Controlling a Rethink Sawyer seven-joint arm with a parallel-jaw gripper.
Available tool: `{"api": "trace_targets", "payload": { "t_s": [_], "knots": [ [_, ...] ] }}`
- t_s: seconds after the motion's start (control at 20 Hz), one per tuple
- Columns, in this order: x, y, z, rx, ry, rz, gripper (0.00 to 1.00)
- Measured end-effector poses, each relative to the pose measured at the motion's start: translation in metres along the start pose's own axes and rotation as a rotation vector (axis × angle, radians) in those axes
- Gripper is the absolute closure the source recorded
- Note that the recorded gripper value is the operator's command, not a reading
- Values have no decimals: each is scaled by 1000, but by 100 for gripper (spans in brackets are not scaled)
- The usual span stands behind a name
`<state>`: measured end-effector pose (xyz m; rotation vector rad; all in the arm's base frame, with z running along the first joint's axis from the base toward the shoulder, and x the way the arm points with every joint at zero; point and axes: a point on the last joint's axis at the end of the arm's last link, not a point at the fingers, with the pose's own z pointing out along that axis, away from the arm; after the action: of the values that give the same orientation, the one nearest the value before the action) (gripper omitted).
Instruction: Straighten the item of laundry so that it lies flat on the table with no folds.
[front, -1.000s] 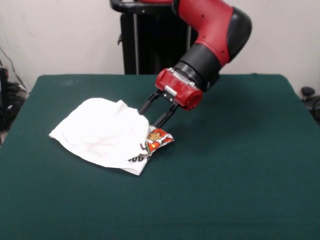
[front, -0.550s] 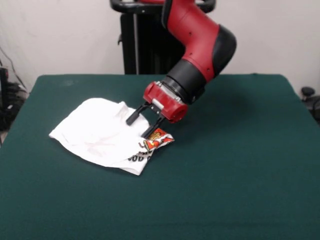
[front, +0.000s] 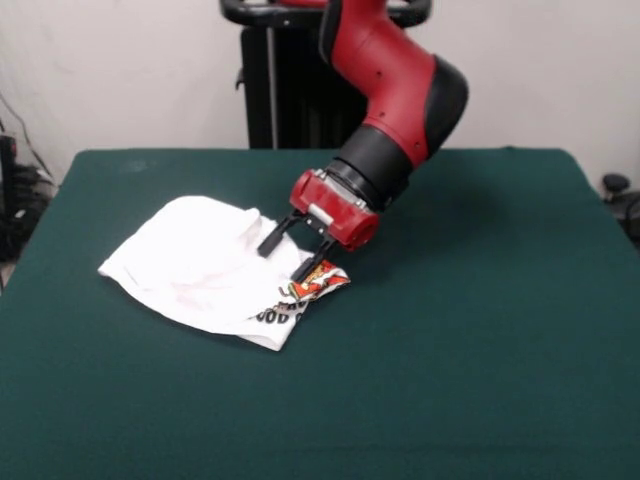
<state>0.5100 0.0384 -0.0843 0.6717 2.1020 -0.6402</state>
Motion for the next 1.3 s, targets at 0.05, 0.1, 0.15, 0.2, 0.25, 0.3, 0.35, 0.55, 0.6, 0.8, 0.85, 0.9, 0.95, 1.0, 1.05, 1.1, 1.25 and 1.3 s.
{"api": "trace_targets", "payload": {
  "t_s": [0.05, 0.1, 0.15, 0.2, 0.25, 0.3, 0.35, 0.55, 0.6, 0.8, 0.85, 0.9, 0.95, 1.0, 1.05, 1.1, 1.25, 1.3],
  "knots": [
    [-1, 1, 0, -6, 1, -2, 0],
    [-7, 3, -1, -30, 10, -5, 0],
    [-10, 4, -1, -37, 13, -4, 0],
    [-12, 4, -1, -43, 16, -3, 0],
    [-22, 5, 0, -62, 34, 4, 100],
    [-24, 5, 0, -64, 38, 5, 100],
    [-26, 6, 0, -66, 42, 7, 100],
    [-36, 5, 1, -67, 71, 25, 100],
    [-40, 5, 1, -62, 84, 37, 100],
    [-47, 6, 1, -56, 107, 56, 100],
    [-50, 8, 0, -59, 114, 61, 100],
    [-51, 9, -1, -61, 118, 62, 100],
    [-51, 9, -1, -62, 119, 63, 100],
    [-55, 12, -4, -69, 123, 65, 0],
    [-55, 12, -4, -70, 124, 65, 0],
    [-55, 12, -4, -71, 124, 64, 0],
    [-48, 18, -5, -121, 166, 57, 0],
    [-45, 19, -4, -135, 181, 58, 0]
  ]
}}
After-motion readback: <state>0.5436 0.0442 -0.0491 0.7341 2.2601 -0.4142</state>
